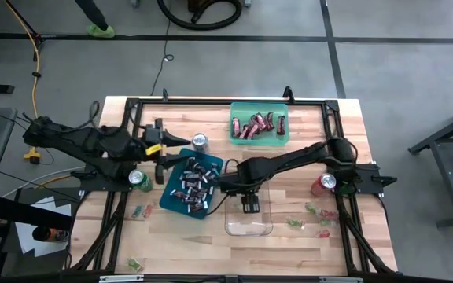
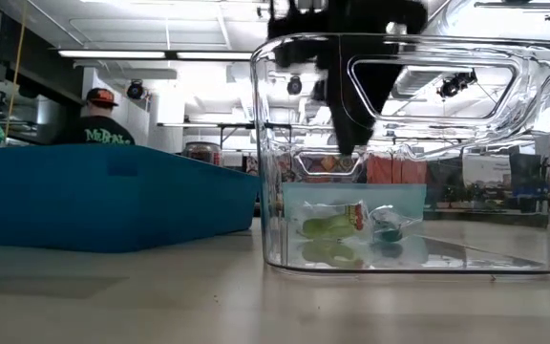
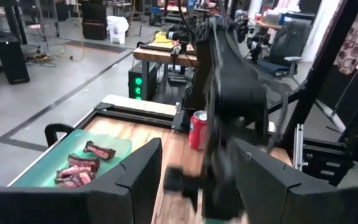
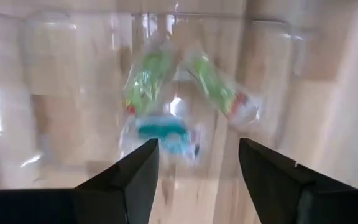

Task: Sort candy
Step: Put the green candy into the transparent bin

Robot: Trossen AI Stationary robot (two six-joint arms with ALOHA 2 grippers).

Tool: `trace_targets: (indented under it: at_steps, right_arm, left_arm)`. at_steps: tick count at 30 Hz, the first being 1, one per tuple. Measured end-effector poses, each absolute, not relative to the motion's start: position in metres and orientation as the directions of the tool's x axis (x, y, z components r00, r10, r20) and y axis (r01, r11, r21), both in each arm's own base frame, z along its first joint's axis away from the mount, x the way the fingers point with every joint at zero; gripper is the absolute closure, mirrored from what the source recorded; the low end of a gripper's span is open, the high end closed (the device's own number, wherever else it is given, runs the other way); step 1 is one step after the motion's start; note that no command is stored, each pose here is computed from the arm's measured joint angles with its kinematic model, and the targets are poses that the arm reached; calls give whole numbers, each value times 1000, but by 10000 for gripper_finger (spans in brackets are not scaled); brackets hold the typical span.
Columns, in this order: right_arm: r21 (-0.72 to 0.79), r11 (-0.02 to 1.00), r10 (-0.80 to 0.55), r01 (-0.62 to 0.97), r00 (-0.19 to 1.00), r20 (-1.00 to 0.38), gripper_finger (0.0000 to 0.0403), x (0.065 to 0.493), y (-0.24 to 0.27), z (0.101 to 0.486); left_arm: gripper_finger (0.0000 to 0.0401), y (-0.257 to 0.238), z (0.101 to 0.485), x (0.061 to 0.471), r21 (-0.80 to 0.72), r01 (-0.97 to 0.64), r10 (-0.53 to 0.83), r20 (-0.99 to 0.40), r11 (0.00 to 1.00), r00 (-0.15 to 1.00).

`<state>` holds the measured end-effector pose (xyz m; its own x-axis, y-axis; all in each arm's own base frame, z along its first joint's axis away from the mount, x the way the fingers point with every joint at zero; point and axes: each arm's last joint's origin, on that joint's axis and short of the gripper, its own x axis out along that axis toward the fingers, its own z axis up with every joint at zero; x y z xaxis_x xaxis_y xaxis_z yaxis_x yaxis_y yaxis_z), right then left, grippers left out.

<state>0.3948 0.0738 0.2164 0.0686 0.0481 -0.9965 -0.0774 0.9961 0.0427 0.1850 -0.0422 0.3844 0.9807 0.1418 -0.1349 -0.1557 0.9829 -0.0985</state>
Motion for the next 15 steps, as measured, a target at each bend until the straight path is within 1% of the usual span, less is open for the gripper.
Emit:
trace_targets:
  at_steps: [3,5,9,11,13,15]
  right_arm:
    - [47,999,49,-17,120,-992,186,379,74,250]
    - [25,999,18,36,189,-982,187,365,75,277]
    - [-94,985,-141,146,356,-924,187,328,87,329]
    - [-149,967,-224,204,416,-882,187,307,94,349]
    - [-162,954,-262,253,439,-859,187,287,99,362]
    - [-148,946,-269,288,448,-852,187,269,105,369]
  left_arm:
    - [224,-40,387,177,-99,-155,141,-134,983,981]
    - [224,-39,387,174,-100,-154,140,-134,983,981]
    - [224,-40,387,175,-121,-119,102,-134,985,986]
    - [224,-42,386,178,-148,-106,85,-141,983,986]
    - [224,-43,382,182,-167,-110,82,-163,980,983]
    - [224,-45,380,187,-190,-114,81,-174,975,981]
